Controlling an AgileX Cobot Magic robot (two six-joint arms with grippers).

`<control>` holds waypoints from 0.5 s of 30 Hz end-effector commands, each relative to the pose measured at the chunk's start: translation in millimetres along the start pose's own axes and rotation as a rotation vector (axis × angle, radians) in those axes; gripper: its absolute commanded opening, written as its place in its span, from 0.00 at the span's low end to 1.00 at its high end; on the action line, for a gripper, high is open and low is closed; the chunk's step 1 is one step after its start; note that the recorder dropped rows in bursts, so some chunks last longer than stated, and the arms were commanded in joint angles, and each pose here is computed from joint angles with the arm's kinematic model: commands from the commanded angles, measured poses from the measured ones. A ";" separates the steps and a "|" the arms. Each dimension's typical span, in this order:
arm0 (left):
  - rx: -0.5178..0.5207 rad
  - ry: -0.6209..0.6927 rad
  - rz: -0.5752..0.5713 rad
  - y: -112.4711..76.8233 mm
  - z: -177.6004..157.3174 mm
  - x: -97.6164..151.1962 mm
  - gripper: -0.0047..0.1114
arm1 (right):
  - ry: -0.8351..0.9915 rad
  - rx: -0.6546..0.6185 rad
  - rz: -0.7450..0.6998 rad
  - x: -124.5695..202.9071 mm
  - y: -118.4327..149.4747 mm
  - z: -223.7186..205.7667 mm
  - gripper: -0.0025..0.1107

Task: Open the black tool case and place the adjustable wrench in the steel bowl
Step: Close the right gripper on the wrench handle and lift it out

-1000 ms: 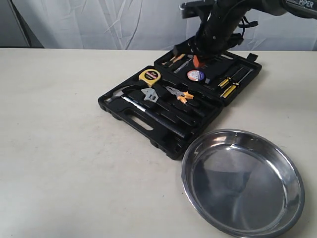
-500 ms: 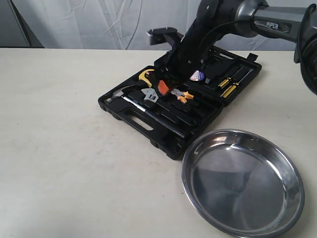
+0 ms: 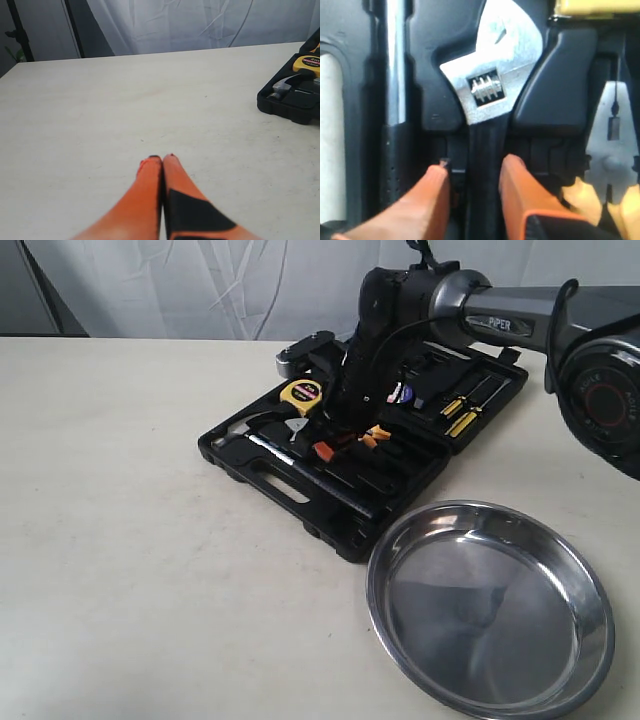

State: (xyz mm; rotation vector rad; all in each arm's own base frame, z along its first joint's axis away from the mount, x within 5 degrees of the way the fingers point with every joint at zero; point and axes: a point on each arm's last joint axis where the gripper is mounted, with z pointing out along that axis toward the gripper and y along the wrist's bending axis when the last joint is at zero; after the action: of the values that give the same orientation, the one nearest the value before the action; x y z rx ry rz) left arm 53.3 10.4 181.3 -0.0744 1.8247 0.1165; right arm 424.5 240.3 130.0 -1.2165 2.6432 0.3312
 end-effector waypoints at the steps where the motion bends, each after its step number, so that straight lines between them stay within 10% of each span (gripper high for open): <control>1: -0.002 -0.018 0.000 0.2 -0.7 -2.6 0.04 | 0.032 0.024 -0.025 4.5 -2.6 21.2 0.34; 7: -0.002 -0.018 0.000 0.2 -0.7 -2.6 0.04 | 0.055 0.027 -0.007 8.0 -4.4 30.1 0.45; 13: -0.002 -0.018 0.000 0.2 -0.7 -2.6 0.04 | 0.057 0.025 -0.008 7.7 -3.6 27.0 0.01; 15: -0.002 -0.018 0.000 0.2 -0.7 -2.6 0.04 | 0.043 0.026 -0.005 5.3 -2.5 19.6 0.02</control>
State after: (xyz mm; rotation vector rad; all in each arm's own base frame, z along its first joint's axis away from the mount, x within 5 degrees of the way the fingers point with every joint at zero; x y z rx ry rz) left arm 53.3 10.4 181.3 -0.0744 1.8247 0.1165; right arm 427.6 243.9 115.0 -1.2158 2.6366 0.2816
